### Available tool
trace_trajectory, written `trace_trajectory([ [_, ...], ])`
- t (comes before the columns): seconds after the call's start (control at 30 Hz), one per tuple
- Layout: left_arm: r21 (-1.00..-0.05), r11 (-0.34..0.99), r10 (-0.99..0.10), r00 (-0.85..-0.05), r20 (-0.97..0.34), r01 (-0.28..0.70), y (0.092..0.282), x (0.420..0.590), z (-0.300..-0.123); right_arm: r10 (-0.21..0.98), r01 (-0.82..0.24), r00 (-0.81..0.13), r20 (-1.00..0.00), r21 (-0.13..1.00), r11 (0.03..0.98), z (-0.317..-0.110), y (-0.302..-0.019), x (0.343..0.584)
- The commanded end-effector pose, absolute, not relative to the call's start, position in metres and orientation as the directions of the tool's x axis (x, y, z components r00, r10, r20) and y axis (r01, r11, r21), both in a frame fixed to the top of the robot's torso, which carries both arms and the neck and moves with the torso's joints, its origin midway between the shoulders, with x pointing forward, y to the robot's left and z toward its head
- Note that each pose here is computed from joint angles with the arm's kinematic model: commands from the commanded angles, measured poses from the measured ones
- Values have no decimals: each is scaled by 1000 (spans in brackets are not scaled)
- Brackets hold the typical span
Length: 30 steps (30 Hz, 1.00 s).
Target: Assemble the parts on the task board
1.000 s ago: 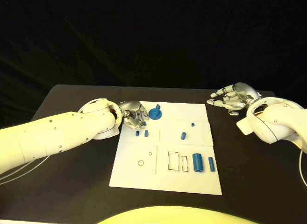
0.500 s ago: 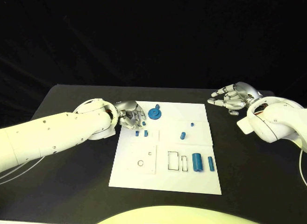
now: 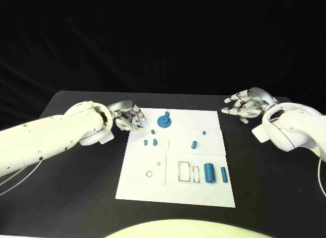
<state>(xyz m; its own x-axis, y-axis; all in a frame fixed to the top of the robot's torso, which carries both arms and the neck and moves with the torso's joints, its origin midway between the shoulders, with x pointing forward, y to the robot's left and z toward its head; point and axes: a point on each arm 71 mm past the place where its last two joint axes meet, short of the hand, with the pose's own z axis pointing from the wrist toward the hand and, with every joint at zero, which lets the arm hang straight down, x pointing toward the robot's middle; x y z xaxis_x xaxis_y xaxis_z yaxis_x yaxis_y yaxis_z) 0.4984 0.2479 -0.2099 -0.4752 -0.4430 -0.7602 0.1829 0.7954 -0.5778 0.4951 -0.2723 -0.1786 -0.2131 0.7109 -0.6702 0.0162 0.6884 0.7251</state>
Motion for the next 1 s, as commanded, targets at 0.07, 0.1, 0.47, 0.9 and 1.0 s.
trace_trajectory([
  [0.07,-746,652,-637,-433,-638,139,259,501,-200,613,-121,-273,-742,658,743,-178,-260,493],
  [0.1,-761,636,-658,-424,-622,129,263,501,-199,582,-152,-281,-763,634,758,-179,-257,492],
  [0.47,-976,220,-892,-403,-203,5,280,497,-189,251,-403,-271,-929,346,847,-195,-224,480],
  [0.9,-1000,-3,-967,-256,0,10,279,496,-180,41,-443,-269,-962,162,882,-216,-199,475],
  [1.0,-1000,-10,-967,-254,7,11,279,496,-180,30,-449,-269,-963,153,880,-219,-194,474],
])
